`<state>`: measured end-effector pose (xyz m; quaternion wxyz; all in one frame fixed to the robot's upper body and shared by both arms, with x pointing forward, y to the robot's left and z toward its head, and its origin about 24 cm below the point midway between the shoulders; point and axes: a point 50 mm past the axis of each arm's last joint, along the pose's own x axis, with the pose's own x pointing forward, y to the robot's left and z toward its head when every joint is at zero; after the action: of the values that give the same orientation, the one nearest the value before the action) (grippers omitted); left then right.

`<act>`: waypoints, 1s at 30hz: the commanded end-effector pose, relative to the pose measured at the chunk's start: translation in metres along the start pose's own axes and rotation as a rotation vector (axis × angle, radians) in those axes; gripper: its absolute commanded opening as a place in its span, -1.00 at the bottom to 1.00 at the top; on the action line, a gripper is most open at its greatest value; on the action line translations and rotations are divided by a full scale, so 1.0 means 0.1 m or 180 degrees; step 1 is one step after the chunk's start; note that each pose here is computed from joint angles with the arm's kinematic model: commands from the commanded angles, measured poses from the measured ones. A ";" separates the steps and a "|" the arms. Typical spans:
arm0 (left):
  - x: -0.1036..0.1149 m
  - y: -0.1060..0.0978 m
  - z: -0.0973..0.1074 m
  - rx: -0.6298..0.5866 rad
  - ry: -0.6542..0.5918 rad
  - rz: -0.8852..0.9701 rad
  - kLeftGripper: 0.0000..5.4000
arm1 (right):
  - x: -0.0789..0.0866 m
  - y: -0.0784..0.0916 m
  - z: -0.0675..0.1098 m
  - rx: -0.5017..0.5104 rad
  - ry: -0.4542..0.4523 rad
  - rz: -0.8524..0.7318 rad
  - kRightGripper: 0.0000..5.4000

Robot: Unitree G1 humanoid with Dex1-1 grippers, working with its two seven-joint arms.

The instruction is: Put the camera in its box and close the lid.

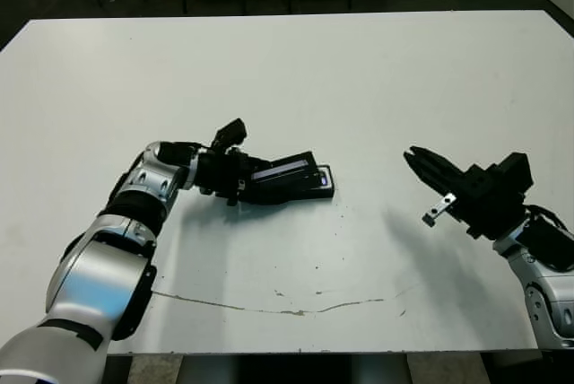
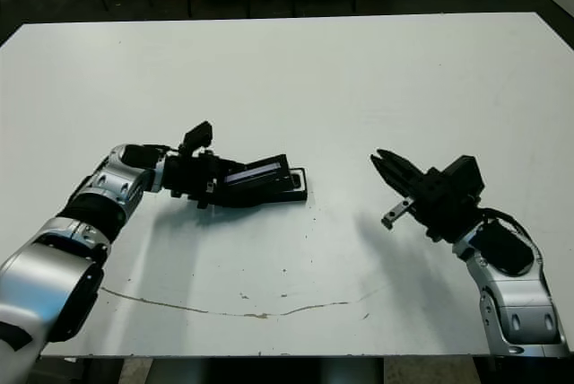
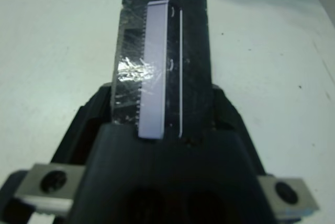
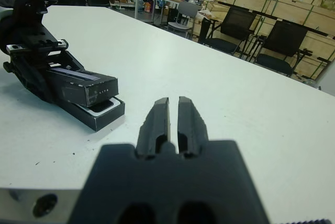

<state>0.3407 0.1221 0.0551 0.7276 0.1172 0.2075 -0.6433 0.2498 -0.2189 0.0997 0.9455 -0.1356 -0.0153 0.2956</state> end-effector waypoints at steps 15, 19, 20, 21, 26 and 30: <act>0.42 -0.17 -0.06 -0.0034 0.0465 -0.0440 0.03 | -0.03 -0.02 -0.05 -0.0010 0.0045 0.0017 -1.00; 0.48 -0.18 -0.02 -0.0010 0.0581 -0.0475 0.03 | -0.03 -0.02 -0.04 -0.0011 0.0075 0.0008 -1.00; 0.50 -0.19 -0.01 -0.0026 0.0598 -0.0499 0.03 | -0.03 -0.02 -0.03 -0.0037 0.0063 0.0015 -1.00; 0.51 -0.19 -0.01 -0.0040 0.0606 -0.0519 0.03 | -0.03 -0.02 -0.03 -0.0070 0.0049 0.0026 -1.00; 0.59 -0.21 0.01 0.0087 0.0676 -0.0529 0.03 | -0.02 -0.03 -0.03 -0.0067 0.0062 0.0048 -1.00; 0.64 -0.24 0.03 0.0094 0.0708 -0.0583 0.03 | -0.02 -0.02 -0.04 -0.0042 0.0038 0.0047 -1.00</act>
<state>0.3488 0.0891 0.0657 0.6887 0.1980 0.2357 -0.6565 0.2497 -0.2195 0.0995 0.9426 -0.1397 -0.0222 0.3026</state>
